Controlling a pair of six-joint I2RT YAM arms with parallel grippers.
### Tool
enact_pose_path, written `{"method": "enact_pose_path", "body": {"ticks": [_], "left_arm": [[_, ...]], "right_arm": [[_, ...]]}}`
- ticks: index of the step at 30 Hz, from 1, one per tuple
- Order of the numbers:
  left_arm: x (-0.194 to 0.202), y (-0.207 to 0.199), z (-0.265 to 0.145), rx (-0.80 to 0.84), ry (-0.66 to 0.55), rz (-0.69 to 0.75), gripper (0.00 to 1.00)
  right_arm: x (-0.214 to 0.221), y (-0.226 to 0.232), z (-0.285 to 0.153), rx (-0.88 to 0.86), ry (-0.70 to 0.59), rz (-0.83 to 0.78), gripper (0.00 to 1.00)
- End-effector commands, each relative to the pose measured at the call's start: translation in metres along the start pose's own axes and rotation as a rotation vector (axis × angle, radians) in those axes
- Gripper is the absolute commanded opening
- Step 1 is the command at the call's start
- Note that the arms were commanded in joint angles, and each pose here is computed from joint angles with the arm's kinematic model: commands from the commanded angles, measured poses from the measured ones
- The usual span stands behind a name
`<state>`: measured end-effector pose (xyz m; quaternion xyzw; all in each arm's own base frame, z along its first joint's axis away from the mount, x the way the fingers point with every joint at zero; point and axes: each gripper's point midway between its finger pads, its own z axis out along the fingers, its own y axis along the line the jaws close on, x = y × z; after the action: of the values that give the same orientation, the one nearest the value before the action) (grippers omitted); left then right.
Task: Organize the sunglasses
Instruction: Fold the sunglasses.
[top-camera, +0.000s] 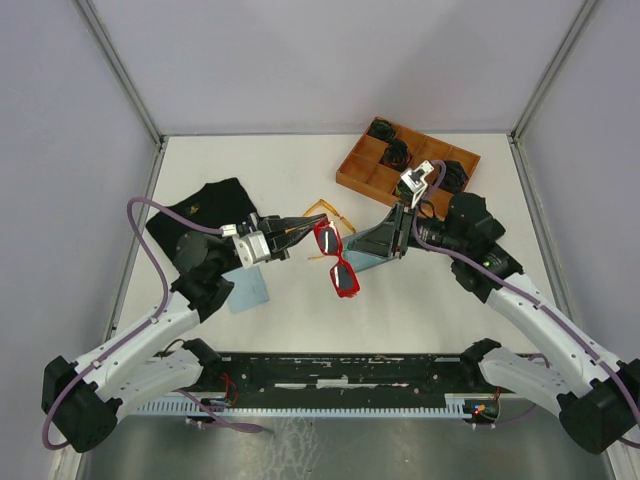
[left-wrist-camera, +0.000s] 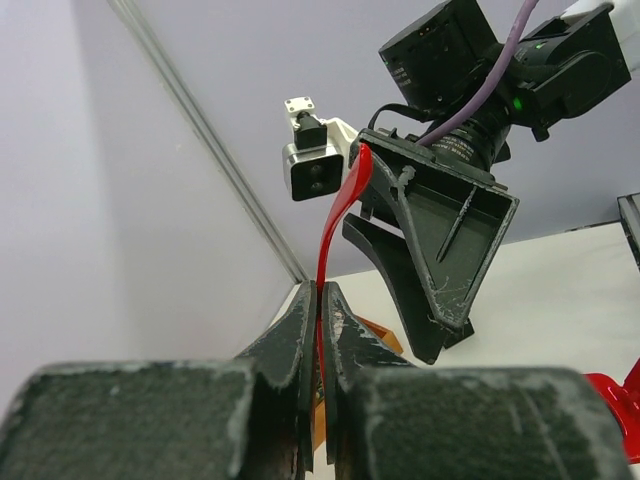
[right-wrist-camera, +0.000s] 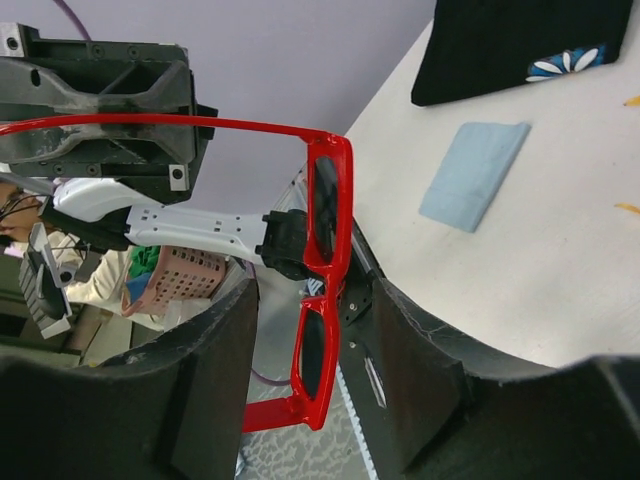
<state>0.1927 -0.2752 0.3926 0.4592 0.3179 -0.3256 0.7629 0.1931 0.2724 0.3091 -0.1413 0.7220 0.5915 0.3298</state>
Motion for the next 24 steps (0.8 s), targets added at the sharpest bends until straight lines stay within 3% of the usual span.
{"method": "enact_pose_path", "body": {"ticks": [1, 11, 24], "left_arm": [[-0.044, 0.014, 0.005, -0.018, -0.107, 0.122, 0.03], [-0.058, 0.021, 0.005, -0.038, -0.131, 0.147, 0.03], [-0.059, 0.018, 0.003, -0.028, -0.129, 0.149, 0.03]], "right_arm": [[-0.002, 0.024, 0.0, -0.119, 0.014, -0.073, 0.57], [0.012, 0.02, 0.008, -0.125, 0.074, -0.072, 0.56], [0.009, 0.032, 0.018, -0.163, 0.063, -0.078, 0.45]]}}
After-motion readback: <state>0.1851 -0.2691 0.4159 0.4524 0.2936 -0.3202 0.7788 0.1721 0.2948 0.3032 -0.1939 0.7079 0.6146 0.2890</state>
